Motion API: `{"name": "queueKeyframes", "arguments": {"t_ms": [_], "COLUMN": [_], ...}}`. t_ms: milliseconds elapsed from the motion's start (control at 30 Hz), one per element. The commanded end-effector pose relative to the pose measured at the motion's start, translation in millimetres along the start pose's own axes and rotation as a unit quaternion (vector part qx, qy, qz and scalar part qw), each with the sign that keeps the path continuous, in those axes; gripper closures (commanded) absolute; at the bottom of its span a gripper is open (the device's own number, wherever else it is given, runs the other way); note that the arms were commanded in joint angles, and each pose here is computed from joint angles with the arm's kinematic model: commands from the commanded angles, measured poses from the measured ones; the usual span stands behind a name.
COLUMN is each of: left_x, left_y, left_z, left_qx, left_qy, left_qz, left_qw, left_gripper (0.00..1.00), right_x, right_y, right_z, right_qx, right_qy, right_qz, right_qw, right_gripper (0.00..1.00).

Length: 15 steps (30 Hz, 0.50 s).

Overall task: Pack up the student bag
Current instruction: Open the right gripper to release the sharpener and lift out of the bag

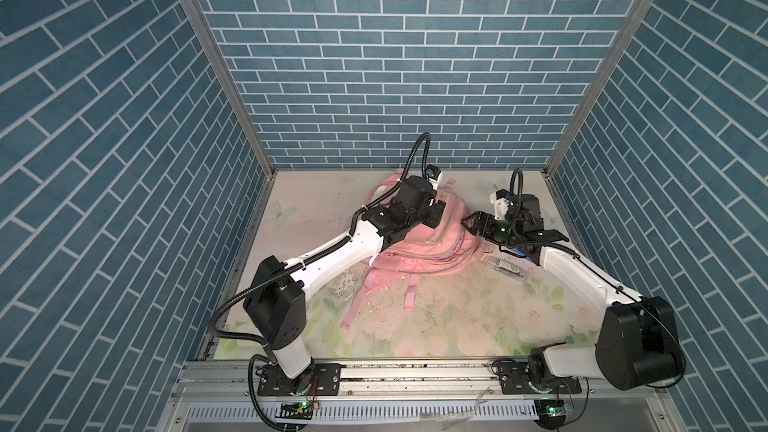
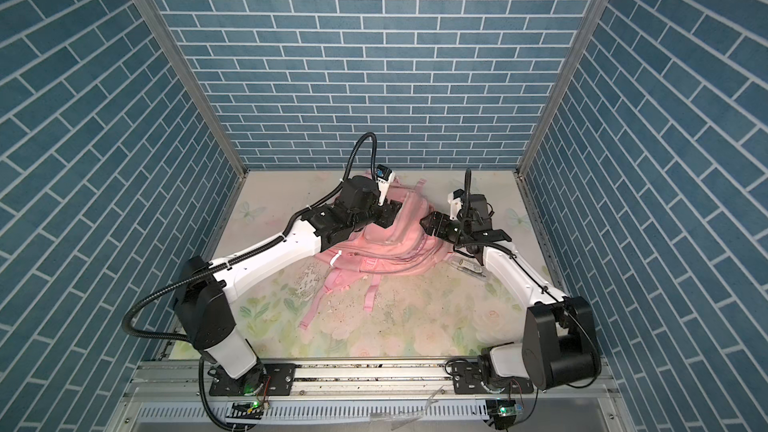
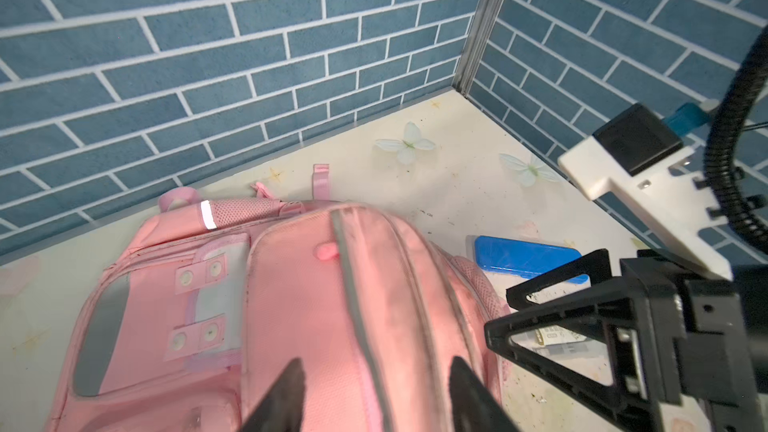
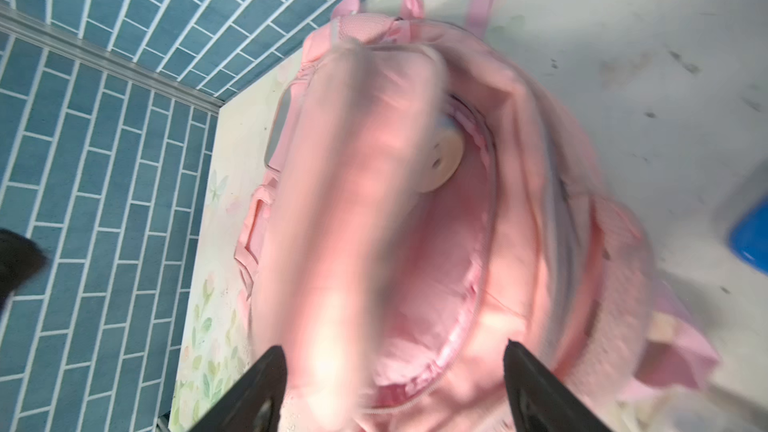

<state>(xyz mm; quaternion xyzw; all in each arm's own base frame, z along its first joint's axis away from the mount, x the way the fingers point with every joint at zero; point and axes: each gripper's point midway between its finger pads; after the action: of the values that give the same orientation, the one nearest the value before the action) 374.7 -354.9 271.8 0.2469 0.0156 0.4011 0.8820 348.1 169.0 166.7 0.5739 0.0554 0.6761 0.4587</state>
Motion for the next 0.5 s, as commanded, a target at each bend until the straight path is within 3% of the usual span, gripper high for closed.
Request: {"name": "queueKeyframes", "arguments": {"t_ms": [0, 200, 367, 467], "left_x": [25, 68, 72, 69], "left_y": [34, 46, 50, 49], "left_z": [20, -49, -123, -157], "left_qx": [-0.035, 0.035, 0.074, 0.096], "left_qy": [-0.107, -0.198, -0.33, -0.382], "left_qz": [0.037, 0.007, -0.035, -0.064], "left_qw": [0.993, 0.98, 0.94, 0.917], "left_gripper": [0.24, 0.22, 0.23, 0.23], "right_x": [-23, -33, -41, -46], "right_y": [-2, -12, -30, -41], "right_z": [-24, -54, -71, -74], "right_qx": [0.037, 0.064, 0.095, 0.114], "right_qy": [-0.028, -0.089, -0.09, -0.094], "right_qz": [-0.034, -0.02, -0.036, -0.043], "right_qw": [0.998, 0.994, 0.991, 0.988], "right_gripper": [0.2, 0.24, 0.27, 0.32]}}
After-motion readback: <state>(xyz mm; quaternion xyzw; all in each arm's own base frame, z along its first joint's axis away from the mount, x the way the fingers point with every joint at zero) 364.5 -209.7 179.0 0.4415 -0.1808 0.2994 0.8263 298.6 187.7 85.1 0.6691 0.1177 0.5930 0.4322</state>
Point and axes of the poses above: each gripper's point midway between its finger pads, its own y axis back along the fingers, its own x axis along the line the jaws close on, z = x × y, and after that the axes turned 15 degrees about -y, right-handed
